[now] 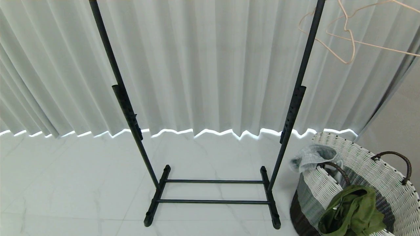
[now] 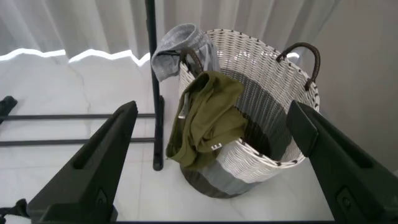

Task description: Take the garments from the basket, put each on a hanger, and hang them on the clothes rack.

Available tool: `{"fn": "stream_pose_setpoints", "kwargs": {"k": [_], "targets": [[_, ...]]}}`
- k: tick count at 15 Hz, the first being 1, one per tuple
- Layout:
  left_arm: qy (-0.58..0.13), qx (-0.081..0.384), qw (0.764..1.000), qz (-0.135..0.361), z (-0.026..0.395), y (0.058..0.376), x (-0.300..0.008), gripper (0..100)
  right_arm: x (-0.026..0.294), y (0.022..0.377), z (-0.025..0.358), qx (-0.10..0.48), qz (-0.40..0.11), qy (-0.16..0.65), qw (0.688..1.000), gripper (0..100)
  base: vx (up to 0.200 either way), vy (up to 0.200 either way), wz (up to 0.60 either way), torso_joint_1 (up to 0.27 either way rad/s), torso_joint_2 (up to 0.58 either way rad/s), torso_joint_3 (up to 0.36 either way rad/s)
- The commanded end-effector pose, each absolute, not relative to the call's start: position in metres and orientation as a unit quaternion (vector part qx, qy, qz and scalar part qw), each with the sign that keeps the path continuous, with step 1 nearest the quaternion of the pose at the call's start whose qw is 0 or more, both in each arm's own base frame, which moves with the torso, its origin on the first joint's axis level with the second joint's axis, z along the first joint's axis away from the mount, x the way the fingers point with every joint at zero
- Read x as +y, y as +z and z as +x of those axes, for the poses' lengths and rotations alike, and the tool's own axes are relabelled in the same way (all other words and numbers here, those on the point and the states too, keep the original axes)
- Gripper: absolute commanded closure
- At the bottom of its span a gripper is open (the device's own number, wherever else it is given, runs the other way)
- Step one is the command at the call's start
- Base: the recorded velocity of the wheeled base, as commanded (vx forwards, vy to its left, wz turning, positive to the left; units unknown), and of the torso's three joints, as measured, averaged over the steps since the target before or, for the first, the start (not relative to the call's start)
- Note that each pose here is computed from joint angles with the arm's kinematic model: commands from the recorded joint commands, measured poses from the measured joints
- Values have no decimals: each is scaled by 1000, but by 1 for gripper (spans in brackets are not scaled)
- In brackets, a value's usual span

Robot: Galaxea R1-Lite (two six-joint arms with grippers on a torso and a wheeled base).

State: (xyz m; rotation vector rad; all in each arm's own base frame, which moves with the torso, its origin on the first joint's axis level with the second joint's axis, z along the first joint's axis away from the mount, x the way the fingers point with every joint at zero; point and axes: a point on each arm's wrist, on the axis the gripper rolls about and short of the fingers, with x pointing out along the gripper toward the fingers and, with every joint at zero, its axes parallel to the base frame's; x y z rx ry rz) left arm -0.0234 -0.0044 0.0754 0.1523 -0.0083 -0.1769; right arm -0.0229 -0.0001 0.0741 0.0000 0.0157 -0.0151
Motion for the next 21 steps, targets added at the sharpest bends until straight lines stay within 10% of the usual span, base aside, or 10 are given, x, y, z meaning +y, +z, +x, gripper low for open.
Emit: {"fn": "stream_pose_setpoints", "kwargs": {"k": [1,16,21], "targets": [[-88,-4,993,76,-23,76,-4,0,0,74,-23,8,0,-8,1000,0,200,0,0,-2,7,2],[-88,-4,993,75,-23,76,-4,0,0,99,-26,-29,-25,9,999,0,67,0,0,1,0,2],[-88,-4,993,75,-23,76,-4,0,2,152,44,175,-92,27,980,0,0,0,0,0,0,0]]}}
